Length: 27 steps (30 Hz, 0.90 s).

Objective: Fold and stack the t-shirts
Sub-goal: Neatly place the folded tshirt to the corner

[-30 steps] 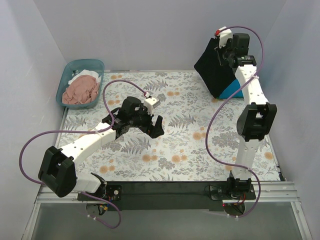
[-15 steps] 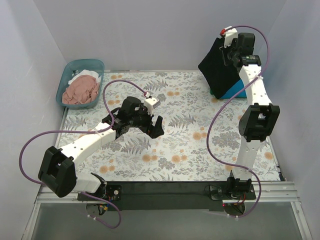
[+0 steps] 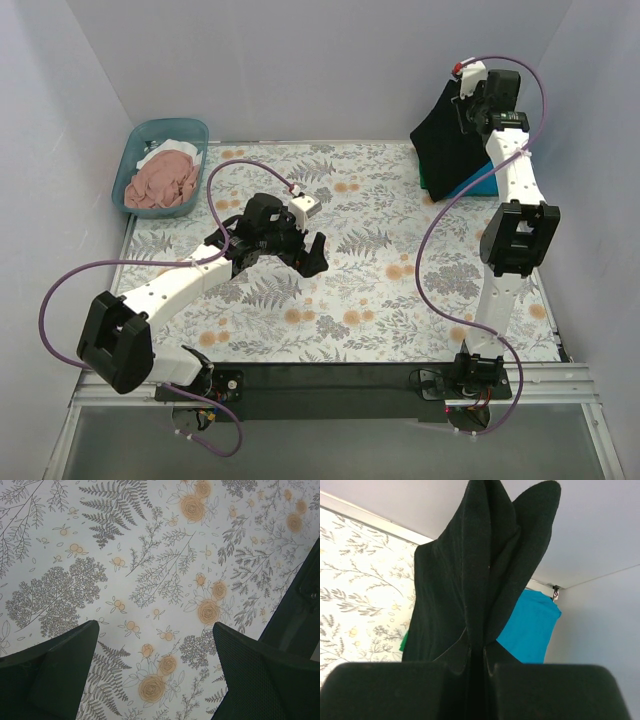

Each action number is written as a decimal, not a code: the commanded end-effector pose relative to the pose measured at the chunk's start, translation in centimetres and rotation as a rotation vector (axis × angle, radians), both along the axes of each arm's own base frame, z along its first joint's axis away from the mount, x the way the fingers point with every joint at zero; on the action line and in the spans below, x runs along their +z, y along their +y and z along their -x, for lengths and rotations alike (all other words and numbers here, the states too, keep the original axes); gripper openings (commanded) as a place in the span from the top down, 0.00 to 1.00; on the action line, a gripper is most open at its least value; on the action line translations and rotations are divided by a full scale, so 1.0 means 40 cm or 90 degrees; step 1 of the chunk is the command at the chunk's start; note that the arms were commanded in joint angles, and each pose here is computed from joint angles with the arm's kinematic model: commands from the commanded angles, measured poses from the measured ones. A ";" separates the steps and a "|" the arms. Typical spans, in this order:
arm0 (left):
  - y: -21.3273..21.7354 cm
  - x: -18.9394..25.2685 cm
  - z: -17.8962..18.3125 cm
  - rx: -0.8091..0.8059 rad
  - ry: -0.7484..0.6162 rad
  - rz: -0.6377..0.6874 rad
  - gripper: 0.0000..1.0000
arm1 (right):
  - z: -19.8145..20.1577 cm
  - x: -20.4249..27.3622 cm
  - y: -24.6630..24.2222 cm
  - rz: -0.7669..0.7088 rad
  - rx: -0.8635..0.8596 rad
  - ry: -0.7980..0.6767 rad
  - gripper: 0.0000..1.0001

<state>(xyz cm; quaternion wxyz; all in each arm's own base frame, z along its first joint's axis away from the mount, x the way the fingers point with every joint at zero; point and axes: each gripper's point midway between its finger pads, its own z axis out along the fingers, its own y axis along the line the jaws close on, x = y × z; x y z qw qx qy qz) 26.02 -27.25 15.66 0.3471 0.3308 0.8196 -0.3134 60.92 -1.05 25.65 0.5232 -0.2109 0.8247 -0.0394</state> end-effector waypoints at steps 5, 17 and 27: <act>-0.001 0.015 -0.005 -0.008 -0.008 0.001 0.02 | -0.045 0.076 -0.074 0.047 -0.021 -0.076 0.99; 0.001 0.000 -0.007 -0.007 0.005 -0.013 0.02 | -0.083 0.000 -0.179 0.115 -0.049 -0.077 0.99; 0.005 0.008 -0.025 0.019 0.032 -0.024 0.02 | -0.085 -0.079 -0.282 0.179 -0.118 -0.054 0.39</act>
